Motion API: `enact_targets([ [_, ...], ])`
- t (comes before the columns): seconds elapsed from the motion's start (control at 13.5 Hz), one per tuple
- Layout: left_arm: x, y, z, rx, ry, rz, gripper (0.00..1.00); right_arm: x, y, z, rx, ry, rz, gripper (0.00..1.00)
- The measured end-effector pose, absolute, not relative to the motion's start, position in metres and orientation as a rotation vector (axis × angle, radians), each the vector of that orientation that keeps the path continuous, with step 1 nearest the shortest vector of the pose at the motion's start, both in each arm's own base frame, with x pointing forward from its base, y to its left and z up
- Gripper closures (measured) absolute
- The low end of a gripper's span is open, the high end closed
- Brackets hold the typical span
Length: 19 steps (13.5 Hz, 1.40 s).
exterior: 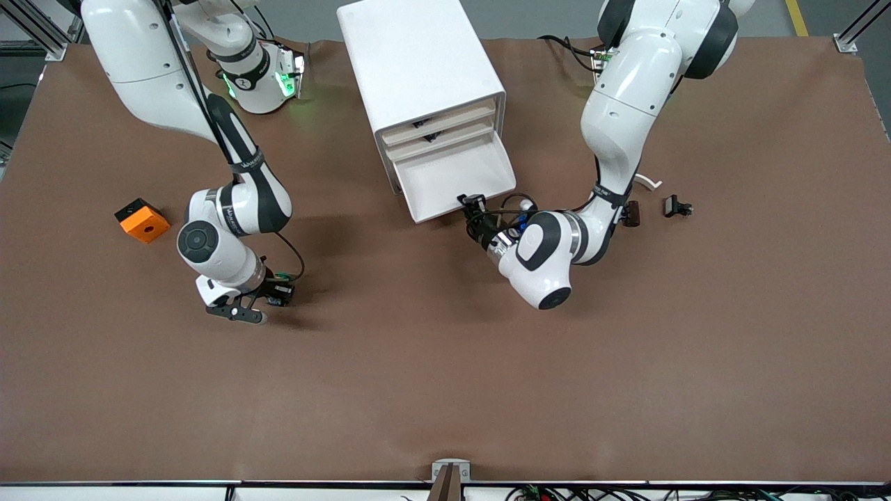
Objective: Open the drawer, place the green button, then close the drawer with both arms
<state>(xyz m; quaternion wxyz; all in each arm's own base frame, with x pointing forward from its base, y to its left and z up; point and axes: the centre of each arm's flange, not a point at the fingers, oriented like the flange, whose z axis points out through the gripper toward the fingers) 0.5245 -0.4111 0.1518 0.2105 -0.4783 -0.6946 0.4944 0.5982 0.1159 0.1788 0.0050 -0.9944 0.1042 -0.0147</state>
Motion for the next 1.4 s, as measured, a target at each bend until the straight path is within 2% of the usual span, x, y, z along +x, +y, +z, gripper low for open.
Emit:
enact_targets([
  [0.07,0.531,-0.408,0.153,-1.364,-1.951,1.383,0.77,0.6,0.116,0.181,-3.115,0.331,-0.039,0.59],
  [0.3,0.555,-0.398,0.166,-1.448,-1.989,1.414,0.45,0.611,0.117,0.205,-3.121,0.379,0.046,0.59],
  [0.52,0.583,-0.388,0.189,-1.528,-2.038,1.416,0.15,0.616,0.136,0.261,-3.095,0.54,0.117,0.59],
  [0.66,0.599,-0.376,0.202,-1.564,-2.081,1.395,0.0,0.604,0.178,0.299,-3.07,0.656,0.133,0.59],
  [0.96,0.626,-0.348,0.237,-1.722,-2.126,1.365,0.0,0.558,0.287,0.35,-3.021,0.832,0.141,0.59],
  [1.4,0.644,-0.321,0.279,-1.782,-2.192,1.319,0.0,0.492,0.39,0.353,-3.009,0.821,0.182,0.59],
])
